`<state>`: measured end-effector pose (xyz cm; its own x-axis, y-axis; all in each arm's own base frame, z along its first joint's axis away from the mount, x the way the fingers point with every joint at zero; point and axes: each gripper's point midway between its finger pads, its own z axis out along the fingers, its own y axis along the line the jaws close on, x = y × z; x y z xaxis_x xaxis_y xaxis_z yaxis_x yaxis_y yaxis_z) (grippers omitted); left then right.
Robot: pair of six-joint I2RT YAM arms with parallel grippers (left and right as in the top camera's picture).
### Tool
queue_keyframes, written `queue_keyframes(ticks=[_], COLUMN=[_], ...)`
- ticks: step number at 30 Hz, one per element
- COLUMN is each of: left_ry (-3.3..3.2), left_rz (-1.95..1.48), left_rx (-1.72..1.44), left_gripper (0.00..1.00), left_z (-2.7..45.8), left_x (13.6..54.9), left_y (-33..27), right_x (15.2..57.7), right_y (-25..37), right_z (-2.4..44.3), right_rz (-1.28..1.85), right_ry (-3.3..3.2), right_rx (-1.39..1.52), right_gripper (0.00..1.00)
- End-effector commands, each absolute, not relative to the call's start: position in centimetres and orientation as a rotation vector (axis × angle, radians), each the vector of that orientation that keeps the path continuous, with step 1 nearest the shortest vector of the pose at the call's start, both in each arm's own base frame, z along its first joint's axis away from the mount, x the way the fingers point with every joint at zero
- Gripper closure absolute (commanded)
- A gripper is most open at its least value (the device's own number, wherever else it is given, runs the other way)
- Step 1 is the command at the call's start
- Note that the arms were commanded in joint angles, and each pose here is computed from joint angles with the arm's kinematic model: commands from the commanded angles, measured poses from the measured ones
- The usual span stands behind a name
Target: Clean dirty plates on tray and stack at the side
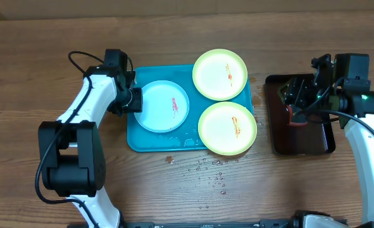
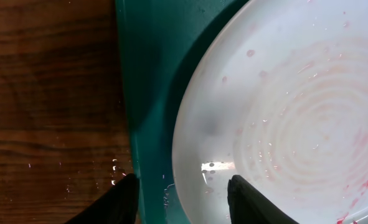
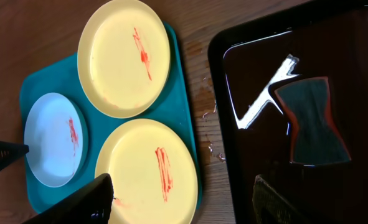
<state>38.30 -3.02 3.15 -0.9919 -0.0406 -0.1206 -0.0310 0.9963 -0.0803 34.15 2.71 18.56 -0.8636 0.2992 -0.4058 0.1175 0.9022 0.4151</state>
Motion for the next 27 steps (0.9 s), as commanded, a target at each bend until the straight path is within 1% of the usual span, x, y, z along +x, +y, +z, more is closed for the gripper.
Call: queue_keyframes(ticks=[1, 10, 14, 27], left_ry=[3.02, 3.017, 3.011, 2.998], left_rz=[-0.126, -0.101, -0.014, -0.027], left_rx=[-0.095, -0.228, -0.302, -0.308], left_gripper=[0.53, 0.62, 0.63, 0.64], left_z=[2.8, 2.8, 2.8, 2.5], left_x=[38.6, 38.5, 38.4, 38.6], left_y=[-3.9, -3.7, -2.7, -3.0], right_x=[34.7, 34.6, 34.4, 34.3], right_y=[2.6, 2.6, 2.6, 2.4], right_z=[19.5, 19.4, 19.3, 19.1], right_rz=[0.506, 0.506, 0.499, 0.482], right_ry=[2.57, 2.575, 2.583, 2.591], right_rx=[0.289, 0.291, 0.29, 0.298], right_gripper=[0.27, 0.27, 0.27, 0.27])
